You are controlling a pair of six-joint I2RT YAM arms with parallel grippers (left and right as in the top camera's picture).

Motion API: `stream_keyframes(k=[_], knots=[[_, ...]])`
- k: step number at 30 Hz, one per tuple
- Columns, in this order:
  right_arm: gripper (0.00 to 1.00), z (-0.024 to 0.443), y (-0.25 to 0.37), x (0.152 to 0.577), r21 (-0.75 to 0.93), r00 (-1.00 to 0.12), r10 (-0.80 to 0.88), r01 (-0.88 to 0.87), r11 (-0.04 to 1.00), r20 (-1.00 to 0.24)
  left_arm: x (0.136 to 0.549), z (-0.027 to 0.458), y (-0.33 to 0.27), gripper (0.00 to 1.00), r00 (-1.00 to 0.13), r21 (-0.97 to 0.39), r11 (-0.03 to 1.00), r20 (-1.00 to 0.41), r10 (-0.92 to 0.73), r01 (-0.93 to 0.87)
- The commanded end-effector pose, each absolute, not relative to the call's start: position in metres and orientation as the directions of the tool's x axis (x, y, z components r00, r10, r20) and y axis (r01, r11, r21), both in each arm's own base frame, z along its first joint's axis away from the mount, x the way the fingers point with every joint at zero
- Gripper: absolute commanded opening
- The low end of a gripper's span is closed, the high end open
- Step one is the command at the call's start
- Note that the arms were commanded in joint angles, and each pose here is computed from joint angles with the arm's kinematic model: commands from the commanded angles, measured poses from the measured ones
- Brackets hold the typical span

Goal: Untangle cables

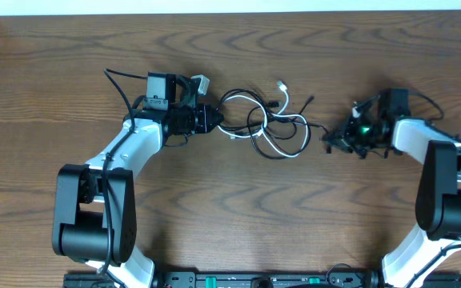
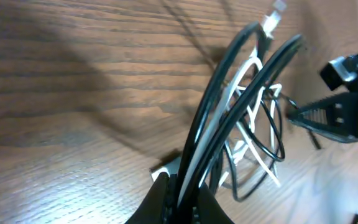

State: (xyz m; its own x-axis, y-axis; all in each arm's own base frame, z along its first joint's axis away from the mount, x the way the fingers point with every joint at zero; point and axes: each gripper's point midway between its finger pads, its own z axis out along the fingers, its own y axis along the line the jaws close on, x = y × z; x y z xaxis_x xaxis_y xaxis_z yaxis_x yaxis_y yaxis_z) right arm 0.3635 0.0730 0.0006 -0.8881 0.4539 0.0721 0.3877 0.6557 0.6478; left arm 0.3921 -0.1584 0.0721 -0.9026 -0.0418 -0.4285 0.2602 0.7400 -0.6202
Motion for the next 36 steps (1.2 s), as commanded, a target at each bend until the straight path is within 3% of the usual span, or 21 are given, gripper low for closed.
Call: stream_keyframes(k=[1,8,15,19,21,24,29,36], knots=[[0.01,0.021,0.034,0.38,0.498,-0.892,0.446,0.356,0.791,-0.072,0.398,0.059,-0.144,0.08,-0.905,-0.56,0.803,-0.422,-0.063,0.205],[0.01,0.034,-0.002,0.367,0.211,-0.917,0.388,0.362,0.908,-0.096,0.406,0.033,-0.089,0.08,-0.897,-0.323,0.946,-0.409,-0.17,-0.032],[0.01,0.037,-0.026,0.363,0.067,-0.914,0.387,0.381,0.922,-0.124,0.405,0.031,-0.086,0.08,-0.895,-0.319,0.944,-0.394,-0.207,-0.078],[0.14,0.06,-0.025,0.37,0.064,-0.924,0.36,0.355,0.933,-0.127,0.405,0.033,-0.092,0.09,-0.899,-0.349,0.935,-0.388,-0.204,-0.062],[0.29,0.079,-0.022,0.379,0.065,-0.935,0.323,0.317,0.946,-0.144,0.404,0.039,-0.108,0.09,-0.906,-0.427,0.904,-0.376,-0.193,-0.015],[0.45,0.093,-0.008,0.385,0.102,-0.945,0.289,0.276,0.956,-0.15,0.4,0.048,-0.128,0.08,-0.916,-0.518,0.853,-0.369,-0.159,0.061],[0.52,0.108,0.074,0.391,0.407,-0.982,0.084,0.008,0.913,-0.17,0.39,0.071,-0.162,0.08,-0.913,-0.65,0.718,-0.404,-0.05,0.248],[0.58,0.108,0.124,0.387,0.433,-0.981,-0.014,-0.099,0.896,-0.195,0.372,0.097,-0.187,0.09,-0.875,-0.722,0.539,-0.481,0.06,0.434]])
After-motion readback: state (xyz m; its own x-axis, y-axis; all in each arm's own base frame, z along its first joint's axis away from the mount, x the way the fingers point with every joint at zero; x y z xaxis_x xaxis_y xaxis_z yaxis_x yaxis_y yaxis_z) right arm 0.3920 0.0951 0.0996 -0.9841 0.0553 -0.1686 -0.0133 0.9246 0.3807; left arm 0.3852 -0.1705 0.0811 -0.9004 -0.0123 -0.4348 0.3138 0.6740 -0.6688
